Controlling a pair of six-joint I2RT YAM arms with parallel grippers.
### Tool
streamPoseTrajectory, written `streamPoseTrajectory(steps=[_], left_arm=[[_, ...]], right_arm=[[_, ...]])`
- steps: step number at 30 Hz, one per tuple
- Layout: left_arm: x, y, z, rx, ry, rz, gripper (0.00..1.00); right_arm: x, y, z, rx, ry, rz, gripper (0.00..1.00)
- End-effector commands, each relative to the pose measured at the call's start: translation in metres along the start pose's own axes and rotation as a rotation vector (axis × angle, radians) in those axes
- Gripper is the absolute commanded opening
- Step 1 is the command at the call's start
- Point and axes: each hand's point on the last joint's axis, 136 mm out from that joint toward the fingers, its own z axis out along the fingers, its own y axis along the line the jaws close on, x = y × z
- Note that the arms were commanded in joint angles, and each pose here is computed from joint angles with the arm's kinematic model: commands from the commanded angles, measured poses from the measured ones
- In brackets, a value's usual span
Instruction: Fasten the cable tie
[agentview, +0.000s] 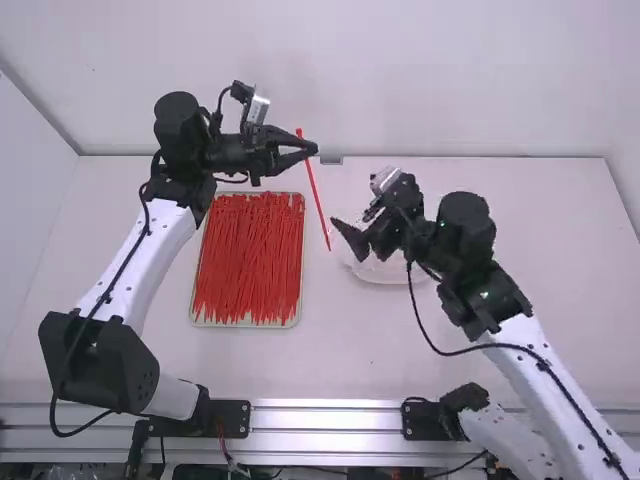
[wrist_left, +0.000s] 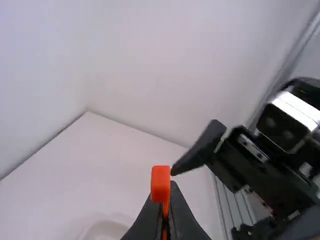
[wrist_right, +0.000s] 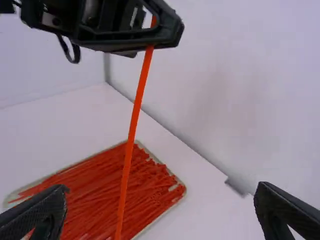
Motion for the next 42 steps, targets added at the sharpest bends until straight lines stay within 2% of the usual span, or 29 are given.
streamPoseTrajectory(steps=[1,9,17,32,42], left_arm=[[-0.007,-0.025,-0.002,0.088,0.020,0.101,0.02],[0.001,-0.025,0.002,0.098,0.034,0.103,0.02],[0.003,-0.024,0.003,0.095,0.036,0.107,0.02],[0.000,-0.025,0.003,0.098,0.029,0.173,0.02],[-0.032,-0.043,0.001,0.118,-0.024,0.212,0.02]], right_arm=[[-0.013,0.021,-0.007,-0.253,-0.075,0.004,1.00],[-0.001,-0.002,-0.013,-0.491,-0.158,0.070,0.96],[0.012,-0.021,-0.001,-0.618,-0.194,0.106,0.95],[0.006,-0.013,0.019,-0.628,-0.231,0.080,0.94],[0.000,-0.004,0.031,-0.610,-0.251,0.066,0.94]])
